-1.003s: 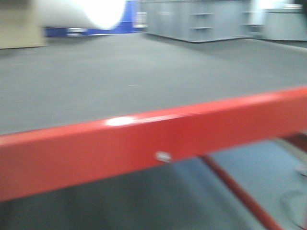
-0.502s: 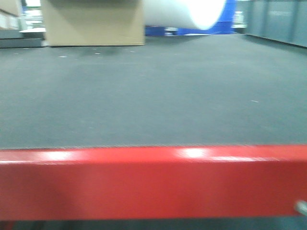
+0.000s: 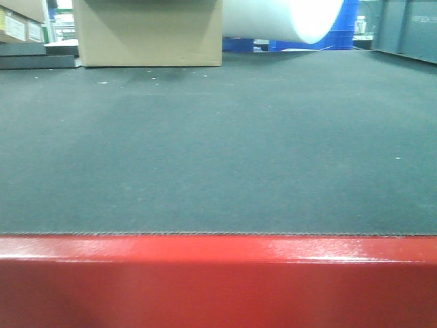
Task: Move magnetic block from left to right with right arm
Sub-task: 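Drive up to the second grey-topped table and stop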
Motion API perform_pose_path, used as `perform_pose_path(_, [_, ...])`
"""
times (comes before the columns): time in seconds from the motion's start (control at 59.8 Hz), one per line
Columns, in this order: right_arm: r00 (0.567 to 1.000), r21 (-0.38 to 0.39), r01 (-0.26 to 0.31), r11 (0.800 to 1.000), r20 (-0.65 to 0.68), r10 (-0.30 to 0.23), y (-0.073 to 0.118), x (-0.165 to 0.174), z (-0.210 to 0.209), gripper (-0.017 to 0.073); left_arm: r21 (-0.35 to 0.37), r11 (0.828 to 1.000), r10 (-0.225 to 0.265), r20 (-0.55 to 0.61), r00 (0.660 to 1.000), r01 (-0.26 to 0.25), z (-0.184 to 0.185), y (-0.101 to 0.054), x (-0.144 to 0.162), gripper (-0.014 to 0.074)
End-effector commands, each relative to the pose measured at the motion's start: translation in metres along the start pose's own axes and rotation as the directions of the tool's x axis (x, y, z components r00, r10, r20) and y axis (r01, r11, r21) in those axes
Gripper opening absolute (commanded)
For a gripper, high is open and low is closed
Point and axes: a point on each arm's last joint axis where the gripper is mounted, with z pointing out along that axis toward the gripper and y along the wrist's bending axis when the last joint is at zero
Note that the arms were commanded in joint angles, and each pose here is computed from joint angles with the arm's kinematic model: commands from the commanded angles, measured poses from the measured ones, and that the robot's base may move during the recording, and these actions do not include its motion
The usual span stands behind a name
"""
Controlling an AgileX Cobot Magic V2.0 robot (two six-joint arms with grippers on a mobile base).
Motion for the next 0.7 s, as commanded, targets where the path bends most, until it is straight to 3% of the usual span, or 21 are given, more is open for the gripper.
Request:
perform_pose_path(0.0, [0.995,-0.008,0.024,1.0,0.093,-0.023,0.0015,-0.0152,0.0004,0.018,0.0,1.0,0.001,0.082,0.997,-0.001,-0.0008,0.0002,-0.0048,-0.0116])
perform_pose_path(0.686, [0.995,-0.01,0.024,1.0,0.101,-0.023,0.0017,-0.0159,0.0003,0.018,0.0,1.0,0.001,0.082,0.997,-0.001,-0.0008,0.0002,-0.0048,-0.0116])
